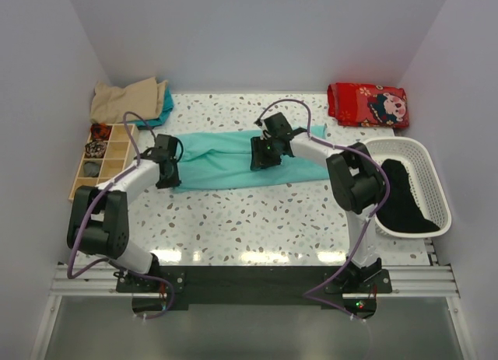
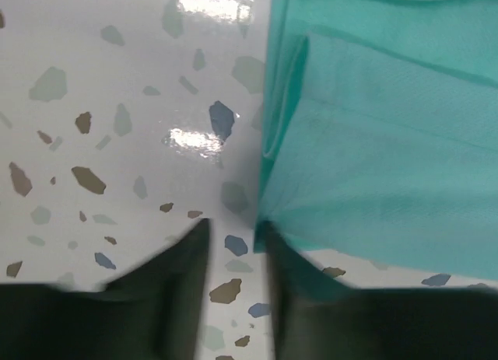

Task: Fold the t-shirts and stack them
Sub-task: Fold the other side of the tshirt into a rectangle, then rotate the tshirt 90 degrees

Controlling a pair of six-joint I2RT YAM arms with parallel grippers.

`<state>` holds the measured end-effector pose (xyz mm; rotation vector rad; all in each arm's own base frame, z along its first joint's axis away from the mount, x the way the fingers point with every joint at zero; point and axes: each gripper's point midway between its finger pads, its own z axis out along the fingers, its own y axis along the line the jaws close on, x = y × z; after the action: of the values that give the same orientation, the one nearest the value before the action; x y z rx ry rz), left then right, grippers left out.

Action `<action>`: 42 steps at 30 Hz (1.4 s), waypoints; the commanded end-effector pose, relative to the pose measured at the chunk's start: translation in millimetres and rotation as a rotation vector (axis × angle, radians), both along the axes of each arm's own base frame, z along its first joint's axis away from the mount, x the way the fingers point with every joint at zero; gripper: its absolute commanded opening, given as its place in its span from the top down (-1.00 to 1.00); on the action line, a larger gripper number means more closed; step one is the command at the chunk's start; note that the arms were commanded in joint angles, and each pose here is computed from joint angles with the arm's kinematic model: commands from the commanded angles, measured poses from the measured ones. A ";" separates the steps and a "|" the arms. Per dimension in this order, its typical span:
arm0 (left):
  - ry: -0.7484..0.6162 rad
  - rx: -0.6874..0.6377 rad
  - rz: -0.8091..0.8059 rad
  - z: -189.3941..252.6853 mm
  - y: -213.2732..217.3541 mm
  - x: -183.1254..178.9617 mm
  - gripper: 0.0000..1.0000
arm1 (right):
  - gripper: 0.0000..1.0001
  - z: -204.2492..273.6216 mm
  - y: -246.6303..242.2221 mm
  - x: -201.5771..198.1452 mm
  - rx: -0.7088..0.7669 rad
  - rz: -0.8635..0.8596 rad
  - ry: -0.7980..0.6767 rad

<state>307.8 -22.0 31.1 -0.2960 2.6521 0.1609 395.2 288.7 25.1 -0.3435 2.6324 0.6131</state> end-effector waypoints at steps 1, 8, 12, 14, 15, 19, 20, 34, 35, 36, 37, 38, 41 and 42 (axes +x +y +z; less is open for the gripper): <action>-0.025 0.095 0.036 23.8 18.8 11.4 -0.99 | -0.01 -35.7 -28.1 -27.8 -0.142 0.005 0.088; -0.196 0.031 -0.006 74.6 6.9 29.0 -1.00 | -0.03 4.2 -25.3 -20.1 -0.097 -0.003 0.001; -0.381 -0.099 -0.106 106.7 -22.2 58.6 -1.00 | -0.11 44.4 -36.4 -3.1 -0.119 -0.072 -0.123; -0.444 -0.196 -0.182 115.9 -45.4 75.1 -1.00 | -0.15 61.3 -45.8 5.5 -0.141 -0.118 -0.175; -0.466 -0.230 -0.203 119.5 -53.6 81.4 -1.00 | -0.16 64.5 -56.6 12.3 -0.180 -0.161 -0.204; -0.510 -0.332 -0.295 120.4 -90.0 109.0 -1.00 | -0.18 70.5 -87.8 24.6 -0.230 -0.266 -0.228; -0.514 -0.344 -0.313 114.7 -97.7 121.2 -1.00 | -0.18 69.6 -94.9 25.8 -0.243 -0.287 -0.227; -0.462 -0.335 -0.328 36.5 -110.8 160.8 -1.00 | -0.19 24.3 -167.2 54.4 -0.333 -0.462 -0.150; -0.438 -0.332 -0.318 29.1 -109.1 156.9 -1.00 | -0.19 14.3 -165.4 55.5 -0.336 -0.456 -0.131; -0.421 -0.334 -0.309 25.6 -108.3 153.1 -1.00 | -0.20 14.3 -160.0 61.5 -0.317 -0.449 -0.131; -0.384 -0.335 -0.297 16.9 -107.1 144.9 -1.00 | -0.20 9.4 -158.5 61.1 -0.319 -0.442 -0.104; -0.358 -0.340 -0.280 12.2 -106.6 136.4 -1.00 | -0.20 -10.3 -156.0 59.5 -0.334 -0.426 -0.057; -0.266 -0.373 -0.253 -4.4 -110.1 103.4 -1.00 | -0.17 -16.8 -147.6 71.7 -0.321 -0.414 -0.028; -0.247 -0.386 -0.255 -6.9 -114.3 93.4 -1.00 | -0.17 -24.0 -141.6 76.6 -0.311 -0.404 -0.017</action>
<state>433.9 -128.2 31.3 -0.0543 2.3651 -0.4059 466.4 132.8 24.9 0.1005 2.5966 0.0200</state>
